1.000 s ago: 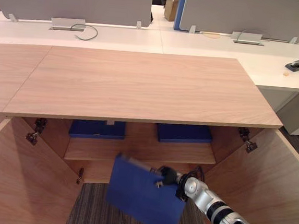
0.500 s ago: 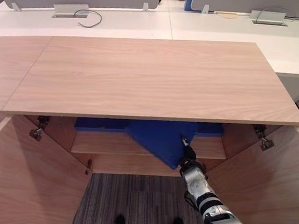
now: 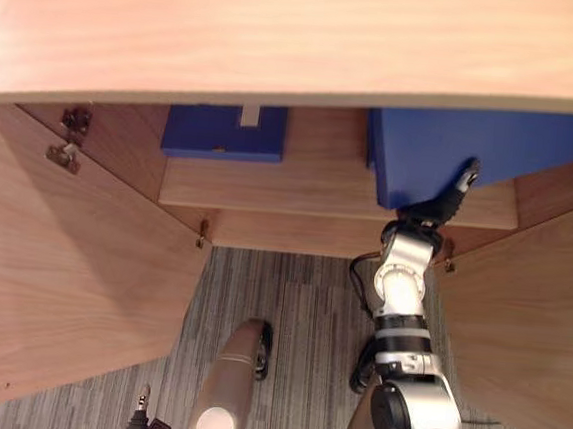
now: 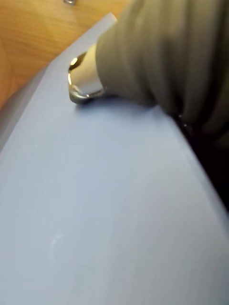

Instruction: Walk over to the cabinet, pick up the folder, carry it to the office cabinet, place the folder inside the office cabinet, then close the office cabinet door

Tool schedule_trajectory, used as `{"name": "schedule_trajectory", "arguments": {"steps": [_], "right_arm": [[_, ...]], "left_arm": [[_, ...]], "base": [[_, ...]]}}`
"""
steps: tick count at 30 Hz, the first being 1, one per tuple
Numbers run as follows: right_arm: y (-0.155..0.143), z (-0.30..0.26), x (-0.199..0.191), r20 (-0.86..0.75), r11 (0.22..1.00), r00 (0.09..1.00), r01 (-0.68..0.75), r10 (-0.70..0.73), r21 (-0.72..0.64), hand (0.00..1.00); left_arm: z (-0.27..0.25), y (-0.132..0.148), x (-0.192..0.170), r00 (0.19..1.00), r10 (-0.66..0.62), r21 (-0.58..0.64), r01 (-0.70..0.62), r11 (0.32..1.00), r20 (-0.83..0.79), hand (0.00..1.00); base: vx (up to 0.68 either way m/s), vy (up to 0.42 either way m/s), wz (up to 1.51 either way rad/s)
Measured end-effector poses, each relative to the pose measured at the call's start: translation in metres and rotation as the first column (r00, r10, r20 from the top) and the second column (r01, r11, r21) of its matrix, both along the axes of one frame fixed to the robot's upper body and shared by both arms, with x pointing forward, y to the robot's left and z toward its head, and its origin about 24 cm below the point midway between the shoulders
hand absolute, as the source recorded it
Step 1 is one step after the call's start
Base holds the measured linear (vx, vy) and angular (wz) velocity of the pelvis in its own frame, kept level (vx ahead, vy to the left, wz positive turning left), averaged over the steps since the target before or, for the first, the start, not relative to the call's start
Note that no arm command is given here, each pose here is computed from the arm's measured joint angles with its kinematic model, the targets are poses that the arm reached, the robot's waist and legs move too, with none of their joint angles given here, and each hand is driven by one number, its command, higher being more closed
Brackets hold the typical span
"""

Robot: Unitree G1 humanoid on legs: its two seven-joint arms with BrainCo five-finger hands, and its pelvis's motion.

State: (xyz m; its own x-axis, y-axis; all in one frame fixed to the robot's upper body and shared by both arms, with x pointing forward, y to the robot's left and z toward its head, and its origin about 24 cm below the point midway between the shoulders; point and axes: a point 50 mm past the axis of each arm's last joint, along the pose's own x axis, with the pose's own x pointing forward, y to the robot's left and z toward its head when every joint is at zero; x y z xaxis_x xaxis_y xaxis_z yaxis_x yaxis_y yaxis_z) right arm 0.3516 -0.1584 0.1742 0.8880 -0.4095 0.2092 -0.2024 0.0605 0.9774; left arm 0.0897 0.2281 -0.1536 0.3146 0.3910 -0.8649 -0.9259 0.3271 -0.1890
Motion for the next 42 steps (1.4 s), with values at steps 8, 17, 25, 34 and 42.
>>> {"name": "schedule_trajectory", "arguments": {"steps": [8, 17, 25, 34, 42], "right_arm": [[-0.006, 0.077, 0.003, 0.156, 0.999, 0.987, 0.039, -0.036, -0.016, 1.0], [-0.031, 0.118, 0.005, 0.194, 0.996, 0.977, 0.09, -0.093, 0.025, 1.0], [-0.046, 0.141, 0.015, 0.162, 0.992, 0.985, 0.048, -0.067, 0.117, 1.0], [-0.058, 0.166, 0.016, 0.17, 0.986, 0.983, 0.043, -0.07, 0.159, 0.0], [-0.082, 0.174, 0.007, 0.175, 0.977, 0.975, 0.102, -0.136, 0.189, 0.0]], "left_arm": [[0.013, 0.019, 0.013, 0.986, 0.14, 0.024, -0.143, 0.989, 0.094, 0.0], [0.015, 0.012, 0.022, 0.987, 0.118, 0.015, -0.121, 0.993, 0.111, 0.0], [0.016, -0.003, 0.033, 0.99, 0.073, -0.011, -0.072, 0.997, 0.12, 0.0], [0.02, -0.008, 0.043, 0.99, 0.049, -0.009, -0.048, 0.999, 0.136, 0.0], [0.026, -0.016, 0.055, 0.986, -0.044, 0.014, 0.043, 0.999, 0.16, 0.0]], "base": [[-0.06, 0.003, -0.02], [-0.01, -0.005, 0.04], [0.03, -0.004, 0.06], [0.03, -0.007, 0.12], [0.03, -0.016, 0.15]]}}
